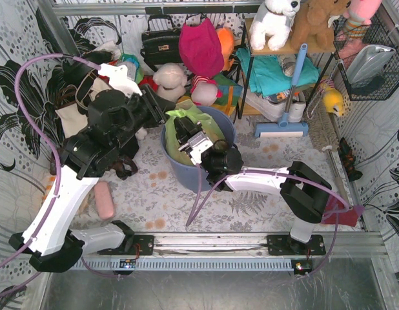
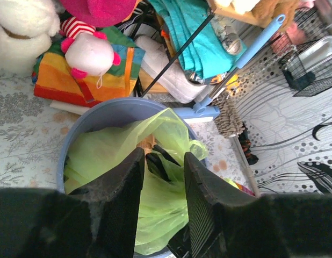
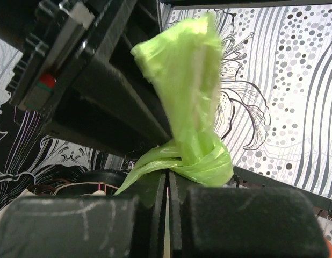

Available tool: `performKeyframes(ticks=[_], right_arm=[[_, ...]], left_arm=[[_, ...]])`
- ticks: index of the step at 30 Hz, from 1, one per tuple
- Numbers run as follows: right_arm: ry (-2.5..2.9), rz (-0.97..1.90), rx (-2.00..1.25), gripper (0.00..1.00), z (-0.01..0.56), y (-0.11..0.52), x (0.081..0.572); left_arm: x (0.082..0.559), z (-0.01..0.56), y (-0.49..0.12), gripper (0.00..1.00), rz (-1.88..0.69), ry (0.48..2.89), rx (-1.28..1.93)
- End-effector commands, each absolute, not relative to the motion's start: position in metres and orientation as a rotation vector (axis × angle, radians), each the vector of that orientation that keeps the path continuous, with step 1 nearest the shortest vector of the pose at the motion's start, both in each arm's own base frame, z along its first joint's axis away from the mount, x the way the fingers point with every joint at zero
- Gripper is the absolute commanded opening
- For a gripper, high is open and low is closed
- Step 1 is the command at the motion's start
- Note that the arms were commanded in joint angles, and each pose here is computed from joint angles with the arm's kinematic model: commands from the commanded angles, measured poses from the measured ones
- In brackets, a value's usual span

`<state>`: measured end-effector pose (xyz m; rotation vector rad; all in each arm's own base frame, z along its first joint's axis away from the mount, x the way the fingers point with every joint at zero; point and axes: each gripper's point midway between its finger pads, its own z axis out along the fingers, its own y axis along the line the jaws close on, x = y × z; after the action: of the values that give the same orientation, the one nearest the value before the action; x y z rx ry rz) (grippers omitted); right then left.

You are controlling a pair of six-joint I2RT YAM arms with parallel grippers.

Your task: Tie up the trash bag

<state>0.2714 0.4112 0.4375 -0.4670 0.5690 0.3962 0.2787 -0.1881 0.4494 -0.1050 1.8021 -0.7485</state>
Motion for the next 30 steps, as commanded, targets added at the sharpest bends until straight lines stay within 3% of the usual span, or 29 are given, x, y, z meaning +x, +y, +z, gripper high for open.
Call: performKeyframes(ticks=[1, 5, 12, 19, 20, 25, 30], right_arm=[[0.495, 0.397, -0.373, 0.00, 0.463, 0.395, 0.264], [0.494, 0.391, -0.373, 0.00, 0.463, 0.394, 0.265], [0.503, 0.379, -0.370, 0.00, 0.462, 0.394, 0.267], [0.493, 0.388, -0.371, 0.00, 0.463, 0.396, 0.267], [0.493, 0.389, -0.371, 0.00, 0.463, 0.396, 0.266], [0.496, 0.382, -0.376, 0.00, 0.461, 0.395, 0.266], [0.500, 0.380, -0.381, 0.00, 0.459, 0.394, 0.265]], left_arm=[[0.283, 0.455, -0.183, 0.42, -0.690, 1.788, -0.090], [0.280, 0.454, -0.188, 0.33, -0.712, 1.806, -0.060], [0.268, 0.455, -0.194, 0.32, -0.772, 1.816, -0.017], [0.274, 0.441, -0.208, 0.43, -0.809, 1.853, 0.003], [0.274, 0.441, -0.211, 0.41, -0.821, 1.853, 0.010], [0.278, 0.442, -0.213, 0.11, -0.820, 1.845, 0.012], [0.278, 0.447, -0.209, 0.00, -0.805, 1.821, 0.008]])
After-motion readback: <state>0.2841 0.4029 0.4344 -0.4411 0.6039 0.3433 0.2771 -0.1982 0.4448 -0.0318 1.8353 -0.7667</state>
